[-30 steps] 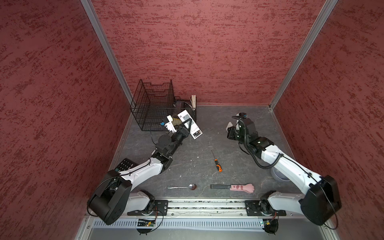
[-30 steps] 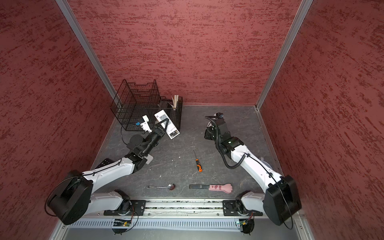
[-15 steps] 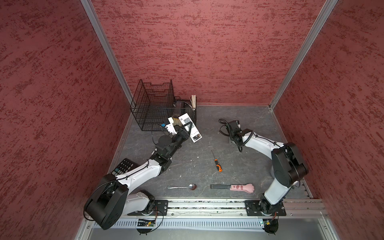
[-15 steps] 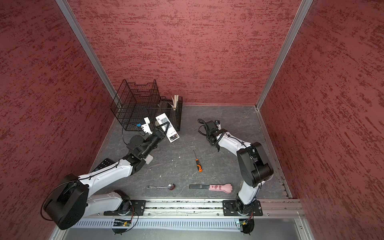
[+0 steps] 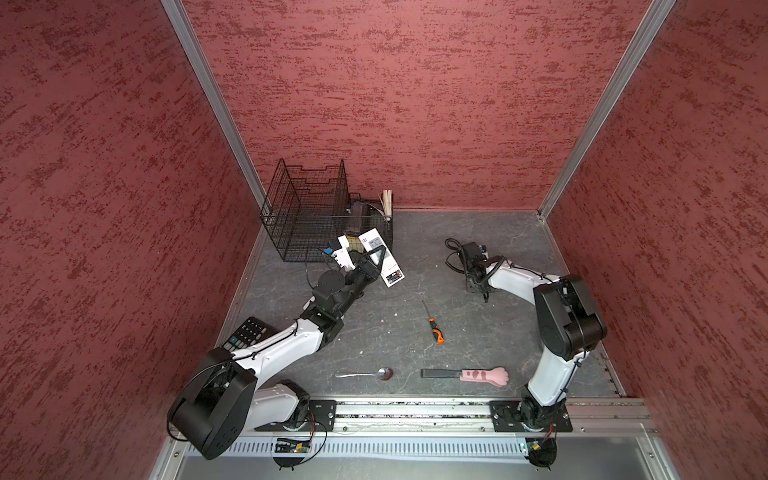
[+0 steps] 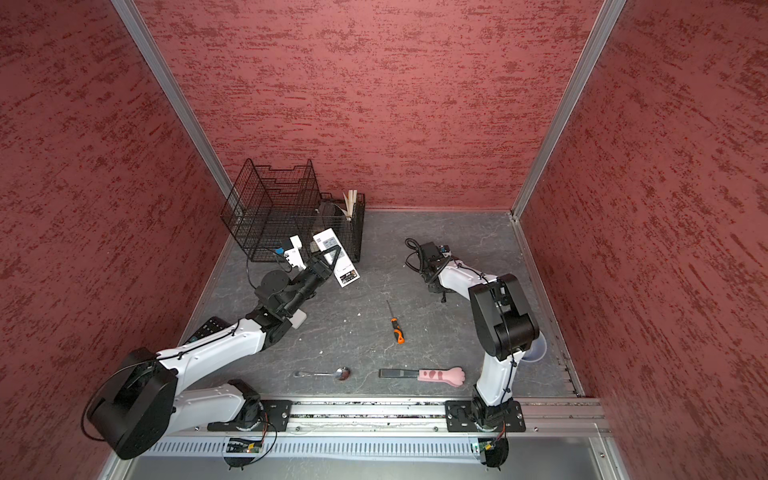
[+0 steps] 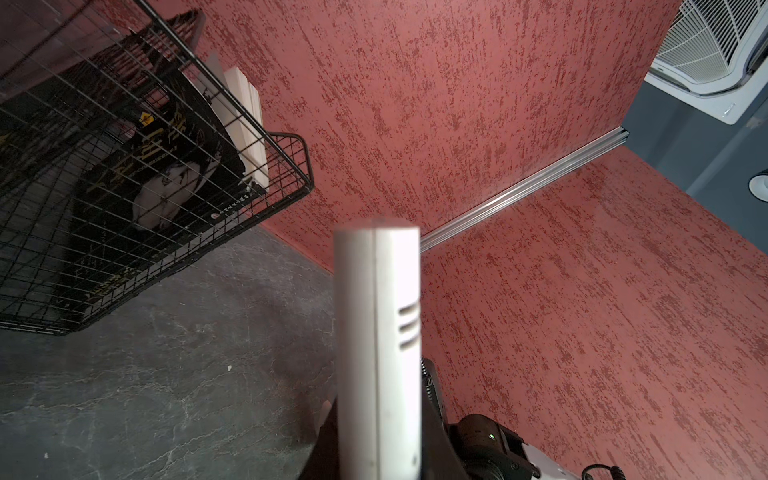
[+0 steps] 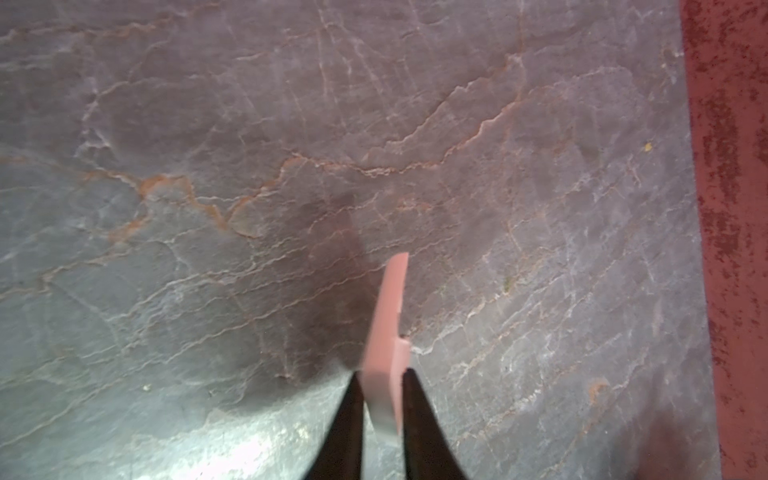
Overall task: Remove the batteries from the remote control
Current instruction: 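Pull the right gripper away holding the cover while the left gripper holds the remote, then open the right gripper to drop the pink cover onto the table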
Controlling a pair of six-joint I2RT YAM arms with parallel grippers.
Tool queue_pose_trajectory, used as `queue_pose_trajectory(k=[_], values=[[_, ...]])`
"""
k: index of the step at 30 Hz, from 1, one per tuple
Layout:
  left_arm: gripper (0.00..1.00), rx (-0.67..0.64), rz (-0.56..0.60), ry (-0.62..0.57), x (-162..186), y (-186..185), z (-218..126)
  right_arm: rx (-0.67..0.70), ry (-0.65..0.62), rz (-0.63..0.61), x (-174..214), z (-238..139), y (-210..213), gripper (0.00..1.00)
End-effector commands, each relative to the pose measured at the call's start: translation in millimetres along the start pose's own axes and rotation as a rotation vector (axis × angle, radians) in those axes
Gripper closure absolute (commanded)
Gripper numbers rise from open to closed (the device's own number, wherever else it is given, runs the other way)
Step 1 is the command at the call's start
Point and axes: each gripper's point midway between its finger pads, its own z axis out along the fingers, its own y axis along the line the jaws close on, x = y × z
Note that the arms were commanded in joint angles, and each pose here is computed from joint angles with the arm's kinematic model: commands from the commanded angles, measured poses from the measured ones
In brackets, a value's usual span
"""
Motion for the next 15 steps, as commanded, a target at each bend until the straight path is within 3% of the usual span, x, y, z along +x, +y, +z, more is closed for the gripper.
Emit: queue_pose_trajectory(k=[1,8,15], values=[[1.00,0.039,0.021,0.005,-1.0,-12.9,1.5,-0.045,-0.008,0.006,-1.6,-3.1,5.4,0.69],[1.00,0.023,0.034,0.016,2.2,-9.9,0.2,-0.176,-0.066,0.050,-14.0,-34.1,12.5,0.65],[1.00,-0.034,0.052,0.008,5.1,3.2,-8.7,-0.504,-0.291,0.048,-29.0,-138.7,33.7,0.52]])
